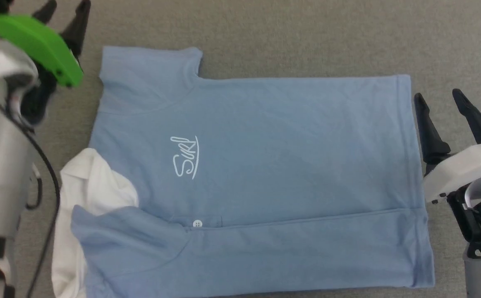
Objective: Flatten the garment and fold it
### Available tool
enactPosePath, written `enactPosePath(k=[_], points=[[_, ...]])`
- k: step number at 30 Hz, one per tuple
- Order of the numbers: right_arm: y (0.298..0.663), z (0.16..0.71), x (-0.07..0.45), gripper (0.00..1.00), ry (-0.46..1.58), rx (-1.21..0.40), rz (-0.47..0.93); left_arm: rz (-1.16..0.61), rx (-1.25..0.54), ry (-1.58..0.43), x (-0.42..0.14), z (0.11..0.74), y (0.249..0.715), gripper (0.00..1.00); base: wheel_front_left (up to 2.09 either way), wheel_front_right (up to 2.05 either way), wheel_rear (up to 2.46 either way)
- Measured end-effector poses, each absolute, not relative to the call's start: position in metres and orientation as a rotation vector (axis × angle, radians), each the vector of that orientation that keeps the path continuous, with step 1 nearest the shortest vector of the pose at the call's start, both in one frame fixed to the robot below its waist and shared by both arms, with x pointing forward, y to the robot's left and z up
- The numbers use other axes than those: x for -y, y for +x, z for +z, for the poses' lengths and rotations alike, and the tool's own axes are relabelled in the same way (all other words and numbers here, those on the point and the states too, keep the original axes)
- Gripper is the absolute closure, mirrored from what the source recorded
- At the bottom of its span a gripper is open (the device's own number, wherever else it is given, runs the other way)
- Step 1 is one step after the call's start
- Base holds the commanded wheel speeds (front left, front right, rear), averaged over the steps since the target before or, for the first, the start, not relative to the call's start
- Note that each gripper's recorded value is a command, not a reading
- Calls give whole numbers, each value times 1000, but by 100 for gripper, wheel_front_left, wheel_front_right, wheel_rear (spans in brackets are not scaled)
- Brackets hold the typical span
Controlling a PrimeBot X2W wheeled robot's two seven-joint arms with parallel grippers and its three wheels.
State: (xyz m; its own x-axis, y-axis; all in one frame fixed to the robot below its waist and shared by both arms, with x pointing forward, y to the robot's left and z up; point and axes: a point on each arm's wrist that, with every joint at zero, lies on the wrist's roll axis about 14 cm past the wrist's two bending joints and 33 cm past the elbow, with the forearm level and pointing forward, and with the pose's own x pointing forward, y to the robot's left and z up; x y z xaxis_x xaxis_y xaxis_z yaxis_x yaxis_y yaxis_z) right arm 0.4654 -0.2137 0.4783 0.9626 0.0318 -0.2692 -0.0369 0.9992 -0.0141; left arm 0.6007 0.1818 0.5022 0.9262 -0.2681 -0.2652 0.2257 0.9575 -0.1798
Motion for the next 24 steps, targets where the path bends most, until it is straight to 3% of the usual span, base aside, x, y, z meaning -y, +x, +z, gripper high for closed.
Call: enactPosePath(k=[9, 16, 17, 18, 24], points=[[463, 456, 229, 0, -31, -320, -24, -235, -857, -6, -177, 404, 606, 0, 0, 0, 0], [458, 445, 245, 0, -38, -345, -79, -254, -1135, 94, -173, 367, 587, 0, 0, 0, 0], [458, 445, 244, 0, -35, -345, -77, -253, -1147, 93, -173, 367, 586, 66, 0, 0, 0], [459, 444, 243, 0, -34, -346, -75, -251, -1150, 90, -173, 368, 585, 100, 0, 0, 0], [460, 445, 240, 0, -38, -341, -66, -285, -1089, 46, -165, 375, 585, 100, 0, 0, 0]])
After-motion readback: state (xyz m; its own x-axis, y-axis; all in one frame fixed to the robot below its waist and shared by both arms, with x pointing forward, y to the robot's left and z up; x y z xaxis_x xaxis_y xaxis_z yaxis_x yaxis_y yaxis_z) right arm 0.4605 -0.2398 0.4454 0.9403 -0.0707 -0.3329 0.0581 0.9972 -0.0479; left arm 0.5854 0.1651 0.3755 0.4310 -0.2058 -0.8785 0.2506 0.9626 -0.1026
